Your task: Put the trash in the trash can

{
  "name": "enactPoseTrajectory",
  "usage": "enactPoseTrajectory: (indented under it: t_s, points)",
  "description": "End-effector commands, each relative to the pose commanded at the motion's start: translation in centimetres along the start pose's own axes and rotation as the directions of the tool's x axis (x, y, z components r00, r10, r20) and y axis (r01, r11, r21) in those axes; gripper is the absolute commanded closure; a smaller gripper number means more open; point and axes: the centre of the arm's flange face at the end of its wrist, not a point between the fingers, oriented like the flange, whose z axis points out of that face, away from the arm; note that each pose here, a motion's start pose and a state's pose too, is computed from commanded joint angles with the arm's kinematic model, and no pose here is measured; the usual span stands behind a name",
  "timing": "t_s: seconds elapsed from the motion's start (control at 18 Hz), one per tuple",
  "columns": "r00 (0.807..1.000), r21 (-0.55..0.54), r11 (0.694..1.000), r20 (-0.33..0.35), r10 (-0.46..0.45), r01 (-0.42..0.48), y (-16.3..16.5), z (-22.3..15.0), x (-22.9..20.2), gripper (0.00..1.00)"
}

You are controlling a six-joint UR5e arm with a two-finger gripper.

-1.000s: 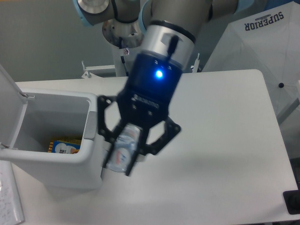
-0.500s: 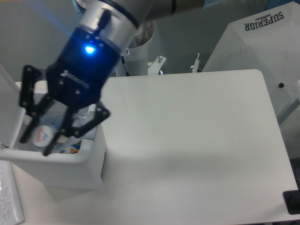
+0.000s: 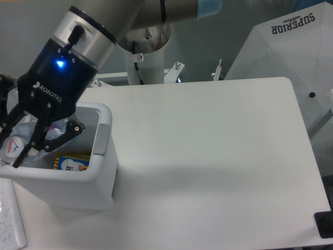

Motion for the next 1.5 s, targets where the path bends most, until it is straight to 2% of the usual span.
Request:
enactPoseTrajectory:
  t_s: [0.17, 0.33, 0.44, 0.5, 0.56, 0.61, 0.89, 1.22, 1.5]
  points:
    - [1.0, -0.029, 1.0, -0.015, 0.004, -0.005, 1.5, 1.4, 0.3, 0.81]
    - [0.998, -0.056, 0.997, -0.026, 0.053, -0.054, 3.4, 1.8, 0.4, 0.65]
    - [0.997, -0.069, 0.995, -0.027, 0.075, -0.077, 4.5, 1.8, 0.5, 0.47]
    - [0.996, -0.074, 0.993, -0.029, 0.085, -0.087, 5.0, 1.6, 0.7, 0.34]
    - [0.994, -0.078, 0.992, -0.032, 0.1, -0.102, 5.4, 1.6, 0.9, 0.11]
    - [0.992, -0.086, 0.989, -0.031, 0.12, -0.122, 5.9, 1.6, 0.8, 0.02]
    - [0.992, -0.086, 0.988, -0.011, 0.129, -0.129, 6.3, 0.6, -0.3, 0.0]
    - [0.989, -0.027, 0.998, 0.135, 0.058, -0.055, 5.3, -6.0, -8.9, 0.0]
    - [0.965, 0.001, 0.999, 0.258, -0.048, 0.049, 7.1, -11.4, -17.9, 0.0]
